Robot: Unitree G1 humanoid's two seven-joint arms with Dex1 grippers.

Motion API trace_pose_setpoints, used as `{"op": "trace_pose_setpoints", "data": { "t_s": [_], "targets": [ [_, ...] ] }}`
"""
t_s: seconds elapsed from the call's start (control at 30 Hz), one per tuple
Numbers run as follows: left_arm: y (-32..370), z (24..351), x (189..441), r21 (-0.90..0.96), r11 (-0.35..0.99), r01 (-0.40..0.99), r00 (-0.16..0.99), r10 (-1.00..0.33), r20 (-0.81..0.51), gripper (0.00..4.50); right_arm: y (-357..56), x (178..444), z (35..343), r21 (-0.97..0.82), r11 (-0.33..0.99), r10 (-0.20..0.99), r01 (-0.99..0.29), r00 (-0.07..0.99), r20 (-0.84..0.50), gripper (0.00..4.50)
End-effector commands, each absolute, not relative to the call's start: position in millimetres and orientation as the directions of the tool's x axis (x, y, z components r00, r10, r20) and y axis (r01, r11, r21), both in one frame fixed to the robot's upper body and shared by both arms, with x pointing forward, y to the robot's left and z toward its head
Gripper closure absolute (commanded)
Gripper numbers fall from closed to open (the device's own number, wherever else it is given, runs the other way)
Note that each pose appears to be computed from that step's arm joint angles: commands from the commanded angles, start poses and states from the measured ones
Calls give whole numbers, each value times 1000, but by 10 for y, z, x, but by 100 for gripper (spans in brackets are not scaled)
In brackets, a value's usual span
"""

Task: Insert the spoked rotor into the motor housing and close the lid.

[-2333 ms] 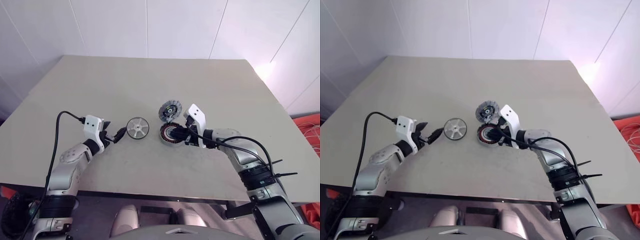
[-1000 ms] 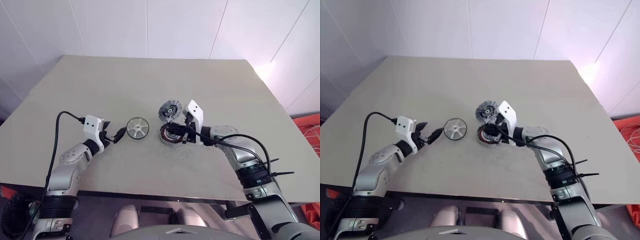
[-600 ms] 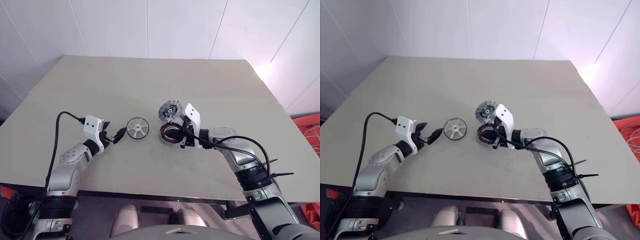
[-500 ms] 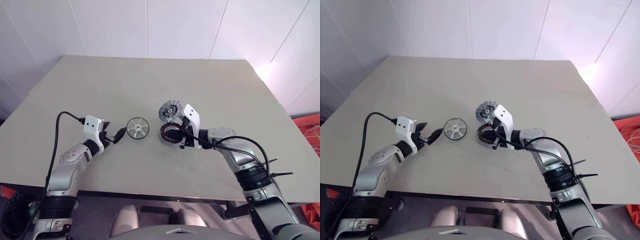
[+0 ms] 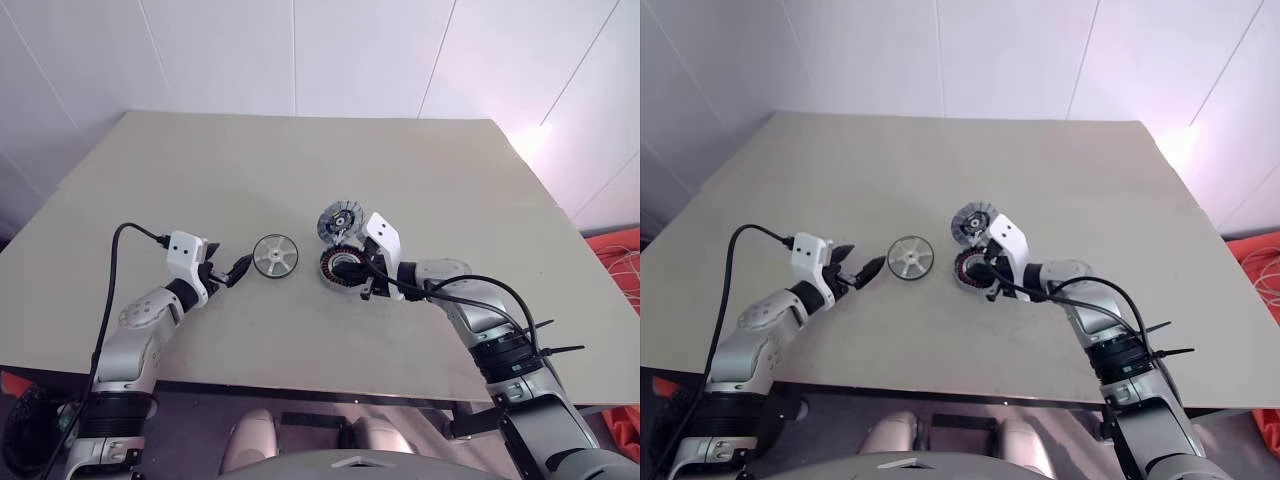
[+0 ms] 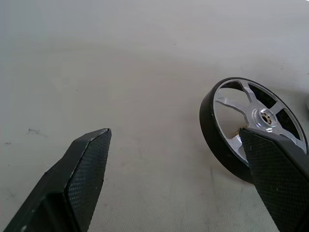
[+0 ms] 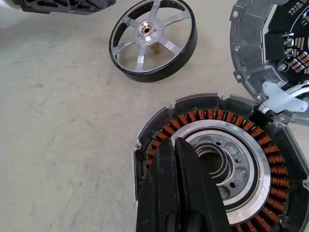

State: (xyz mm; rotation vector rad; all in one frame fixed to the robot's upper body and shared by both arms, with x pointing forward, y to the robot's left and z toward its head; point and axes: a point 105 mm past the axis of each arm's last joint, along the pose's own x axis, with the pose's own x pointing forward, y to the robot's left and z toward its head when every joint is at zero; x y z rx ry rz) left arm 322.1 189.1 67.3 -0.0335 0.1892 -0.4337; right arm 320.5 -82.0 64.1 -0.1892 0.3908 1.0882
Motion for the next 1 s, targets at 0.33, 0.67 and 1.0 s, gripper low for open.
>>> {"op": "trace_pose_setpoints", "data": {
  "t_s": [0.33, 0.67, 1.0],
  "targets": [
    [1884, 847, 3250, -31, 905, 423, 898, -424, -115, 0, -862, 3291, 773, -16, 462, 819, -887, 434, -375, 445],
    [1874, 841, 3257, -32, 903, 429, 896, -429, -117, 0, -782, 3323, 1160, 47, 451, 874, -891, 430, -228, 445],
    [1877, 848, 3263, -30, 904, 426, 897, -427, -116, 0, -844, 3418, 909, 46, 513, 824, -857, 477, -306, 445]
  ]
}}
